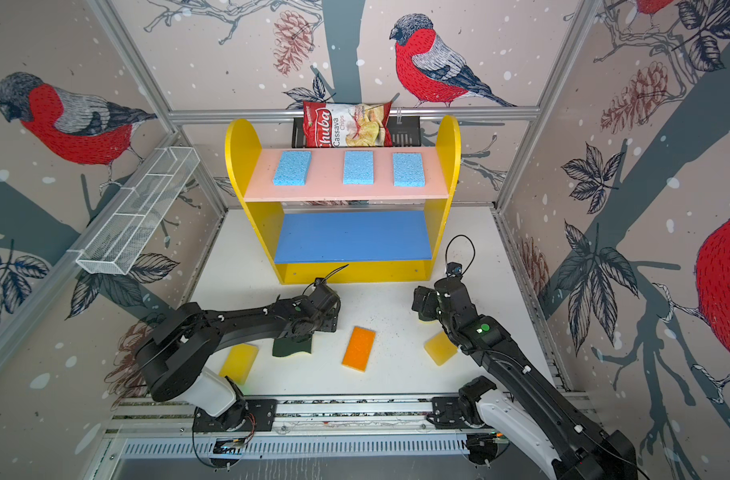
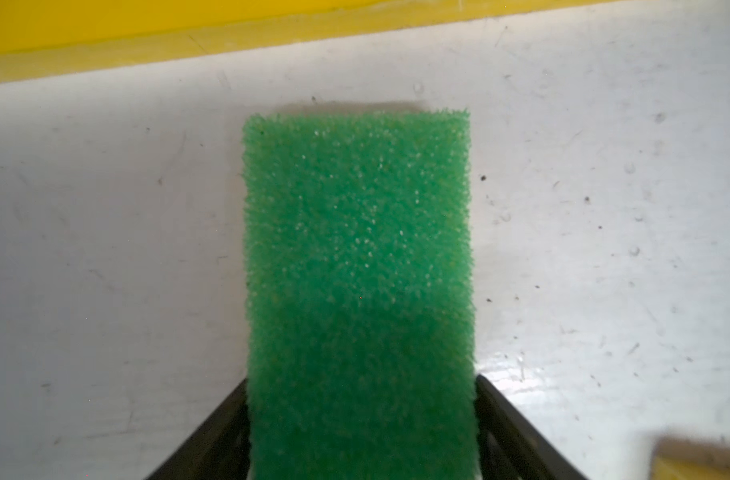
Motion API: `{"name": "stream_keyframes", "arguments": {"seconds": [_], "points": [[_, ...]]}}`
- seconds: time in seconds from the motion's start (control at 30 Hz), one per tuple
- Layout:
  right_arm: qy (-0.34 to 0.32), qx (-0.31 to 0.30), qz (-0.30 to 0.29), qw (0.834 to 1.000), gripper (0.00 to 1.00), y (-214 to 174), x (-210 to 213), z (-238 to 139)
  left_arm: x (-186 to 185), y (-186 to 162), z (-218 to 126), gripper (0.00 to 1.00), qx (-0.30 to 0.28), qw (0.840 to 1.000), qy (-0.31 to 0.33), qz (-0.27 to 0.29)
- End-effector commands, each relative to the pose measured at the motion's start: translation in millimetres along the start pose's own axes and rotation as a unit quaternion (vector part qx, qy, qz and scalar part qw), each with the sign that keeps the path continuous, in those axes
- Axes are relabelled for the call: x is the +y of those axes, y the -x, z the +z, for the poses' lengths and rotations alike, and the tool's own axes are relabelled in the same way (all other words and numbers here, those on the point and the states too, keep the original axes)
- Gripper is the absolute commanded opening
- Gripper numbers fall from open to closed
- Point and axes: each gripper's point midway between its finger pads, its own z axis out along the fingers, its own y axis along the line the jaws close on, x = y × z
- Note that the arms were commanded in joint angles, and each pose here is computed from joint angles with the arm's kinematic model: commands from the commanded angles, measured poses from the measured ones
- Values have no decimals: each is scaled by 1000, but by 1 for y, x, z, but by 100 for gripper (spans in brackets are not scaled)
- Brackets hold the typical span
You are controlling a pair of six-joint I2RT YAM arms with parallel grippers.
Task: Place and organize the cleaning sponges onto the shelf
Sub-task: 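Lift the green-and-yellow sponge with the left gripper toward the blue shelf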
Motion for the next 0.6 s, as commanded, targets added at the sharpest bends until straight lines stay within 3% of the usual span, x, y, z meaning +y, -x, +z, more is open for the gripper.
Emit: {"name": "stream_keyframes", "arguments": {"seconds": [0.0, 0.23, 0.57], "points": [[5, -9, 7, 1000, 100, 4, 2, -1, 1, -13, 3, 73, 20, 1000, 3, -10], [6, -11, 7, 1000, 100, 5, 2, -2, -6, -10, -7, 68, 10, 1000, -4, -7], [11, -16, 9, 1000, 100, 5, 2, -5, -27, 34, -57, 64, -66, 994, -68, -61]]}}
